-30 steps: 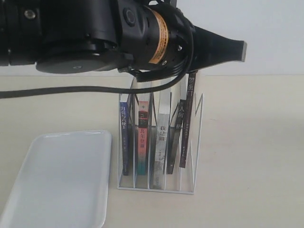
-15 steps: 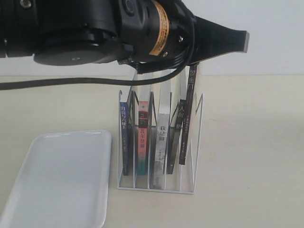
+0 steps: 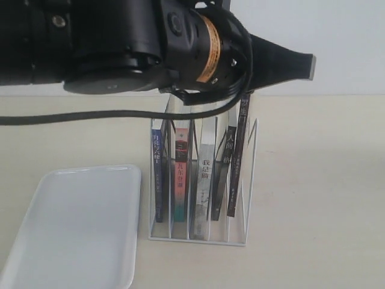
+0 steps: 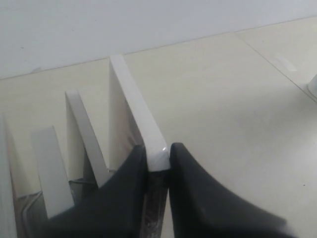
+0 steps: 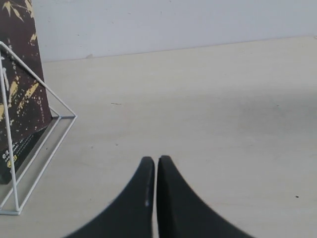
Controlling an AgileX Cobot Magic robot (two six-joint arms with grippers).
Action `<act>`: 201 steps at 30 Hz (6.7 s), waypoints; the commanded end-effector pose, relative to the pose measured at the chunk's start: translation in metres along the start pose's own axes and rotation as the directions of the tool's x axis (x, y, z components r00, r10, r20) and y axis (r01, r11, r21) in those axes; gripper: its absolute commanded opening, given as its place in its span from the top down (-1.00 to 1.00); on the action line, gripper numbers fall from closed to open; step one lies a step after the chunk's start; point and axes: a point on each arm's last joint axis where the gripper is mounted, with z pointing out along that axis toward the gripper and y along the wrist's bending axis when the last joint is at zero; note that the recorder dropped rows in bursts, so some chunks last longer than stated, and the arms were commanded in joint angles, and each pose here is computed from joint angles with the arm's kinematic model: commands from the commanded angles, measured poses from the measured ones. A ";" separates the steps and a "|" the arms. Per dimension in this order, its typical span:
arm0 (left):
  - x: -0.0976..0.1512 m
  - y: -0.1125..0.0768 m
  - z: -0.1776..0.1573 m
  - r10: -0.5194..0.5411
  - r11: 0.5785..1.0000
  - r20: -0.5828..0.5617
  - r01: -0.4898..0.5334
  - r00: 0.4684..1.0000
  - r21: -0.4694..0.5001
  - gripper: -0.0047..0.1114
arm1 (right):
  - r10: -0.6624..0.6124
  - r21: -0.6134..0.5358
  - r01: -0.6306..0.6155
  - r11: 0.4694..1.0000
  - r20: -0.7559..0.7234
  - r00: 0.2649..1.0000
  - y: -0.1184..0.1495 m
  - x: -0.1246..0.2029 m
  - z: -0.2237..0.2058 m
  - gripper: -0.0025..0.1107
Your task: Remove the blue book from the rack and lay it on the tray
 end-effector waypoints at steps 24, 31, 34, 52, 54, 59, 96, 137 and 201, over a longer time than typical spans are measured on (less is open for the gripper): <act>0.006 -0.007 0.017 0.045 0.999 0.043 -0.045 0.998 0.010 0.85 | -0.010 -0.001 0.010 1.000 0.019 1.000 0.000 -0.002 -0.001 0.93; 0.011 -0.007 0.020 -0.021 1.000 0.006 0.021 1.000 0.013 0.85 | -0.010 -0.001 0.010 1.000 0.019 1.000 0.000 -0.002 -0.001 0.93; 0.021 -0.008 0.030 -0.026 1.000 -0.030 0.026 0.999 0.001 0.85 | -0.010 -0.001 0.010 1.000 0.019 1.000 0.000 -0.002 -0.001 0.93; 0.027 -0.007 0.037 0.044 0.999 -0.048 -0.045 0.998 -0.014 -0.19 | -0.010 -0.001 0.010 1.000 0.019 1.000 0.000 -0.002 -0.001 0.93; 0.027 -0.007 0.037 0.044 0.999 -0.048 -0.045 0.998 -0.014 -0.19 | -0.010 -0.001 0.010 1.000 0.019 1.000 0.000 -0.002 -0.001 0.93; 0.026 -0.007 0.036 0.059 0.998 -0.046 -0.060 0.997 -0.013 -0.19 | -0.010 -0.001 0.010 1.000 0.019 1.000 0.000 -0.002 -0.001 0.93; 0.036 -0.018 -0.072 0.389 0.884 -0.518 -0.150 0.762 0.443 0.85 | -0.010 -0.001 0.010 1.000 0.019 1.000 0.000 -0.002 -0.001 0.93; -0.002 0.023 -0.099 0.423 0.876 -0.143 -0.364 0.895 0.316 0.85 | -0.010 -0.001 0.010 1.000 0.019 1.000 0.000 -0.002 -0.001 0.93; -0.006 0.084 0.013 0.068 0.955 -0.521 -0.206 0.851 -0.212 0.09 | -0.010 -0.001 0.010 1.000 0.019 1.000 0.000 -0.002 -0.001 0.93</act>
